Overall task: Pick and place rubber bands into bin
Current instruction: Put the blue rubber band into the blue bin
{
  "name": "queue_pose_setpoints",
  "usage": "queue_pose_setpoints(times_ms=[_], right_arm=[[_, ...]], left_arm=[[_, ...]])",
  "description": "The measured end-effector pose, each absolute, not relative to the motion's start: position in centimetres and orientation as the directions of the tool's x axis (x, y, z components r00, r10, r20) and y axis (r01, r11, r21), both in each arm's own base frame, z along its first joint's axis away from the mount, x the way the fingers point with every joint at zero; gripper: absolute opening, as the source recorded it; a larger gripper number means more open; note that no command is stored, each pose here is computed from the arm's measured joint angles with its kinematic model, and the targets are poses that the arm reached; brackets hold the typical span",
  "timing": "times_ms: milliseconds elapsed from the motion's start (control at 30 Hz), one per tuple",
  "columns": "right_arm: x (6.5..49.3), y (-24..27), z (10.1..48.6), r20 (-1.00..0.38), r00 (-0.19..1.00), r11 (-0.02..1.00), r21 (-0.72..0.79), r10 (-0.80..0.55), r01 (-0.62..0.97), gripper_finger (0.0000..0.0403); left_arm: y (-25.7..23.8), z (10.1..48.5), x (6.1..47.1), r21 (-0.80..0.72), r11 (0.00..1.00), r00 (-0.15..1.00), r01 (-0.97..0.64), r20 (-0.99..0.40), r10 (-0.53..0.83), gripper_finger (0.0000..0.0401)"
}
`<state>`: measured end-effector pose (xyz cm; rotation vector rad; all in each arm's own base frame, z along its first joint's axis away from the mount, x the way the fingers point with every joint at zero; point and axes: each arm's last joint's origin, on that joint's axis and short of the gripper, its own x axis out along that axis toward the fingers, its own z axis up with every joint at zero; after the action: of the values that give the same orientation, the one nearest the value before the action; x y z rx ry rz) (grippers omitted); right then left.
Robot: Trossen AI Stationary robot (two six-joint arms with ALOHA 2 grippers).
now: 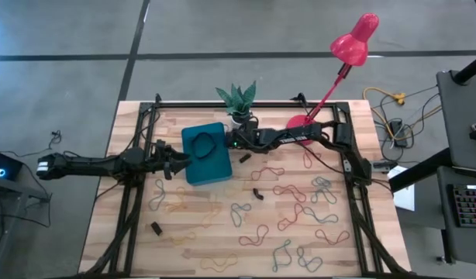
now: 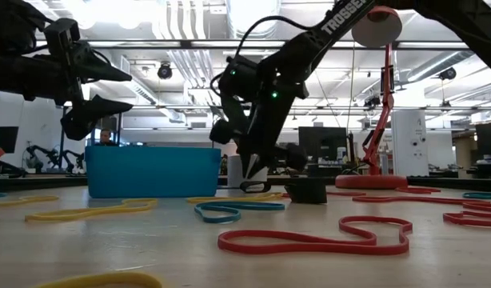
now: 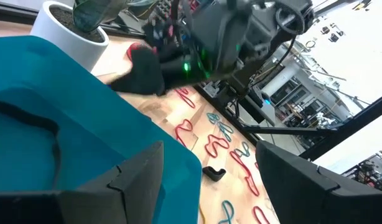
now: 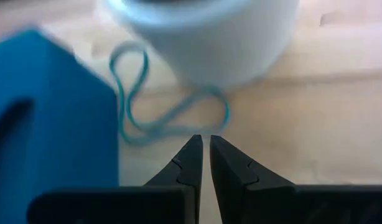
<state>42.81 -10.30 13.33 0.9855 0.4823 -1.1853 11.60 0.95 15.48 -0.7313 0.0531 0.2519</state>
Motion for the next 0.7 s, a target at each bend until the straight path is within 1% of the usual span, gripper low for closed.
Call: queue_pose_setpoints(times_ms=[167, 300, 500, 700], right_arm=[[43.0, -10.9, 12.1, -0.771, 0.339, 0.039, 0.379, -0.54, 0.925, 0.0022], [43.6, -11.3, 11.7, -0.743, 0.382, 0.065, 0.418, -0.549, 0.906, 0.0022], [43.9, -11.3, 11.1, -0.728, 0.394, 0.079, 0.427, -0.561, 0.901, 0.0022], [43.8, -11.8, 10.7, -0.708, 0.358, 0.098, 0.38, -0.608, 0.92, 0.0022]], left_arm=[[0.9, 15.5, 11.6, -0.654, 0.716, 0.968, -0.246, -0.135, 0.209, 0.024], [0.9, 15.5, 11.6, -0.654, 0.716, 0.969, -0.246, -0.135, 0.209, 0.024], [0.9, 15.5, 11.6, -0.655, 0.715, 0.969, -0.245, -0.134, 0.208, 0.024], [0.9, 15.5, 11.6, -0.656, 0.714, 0.969, -0.245, -0.135, 0.208, 0.024]])
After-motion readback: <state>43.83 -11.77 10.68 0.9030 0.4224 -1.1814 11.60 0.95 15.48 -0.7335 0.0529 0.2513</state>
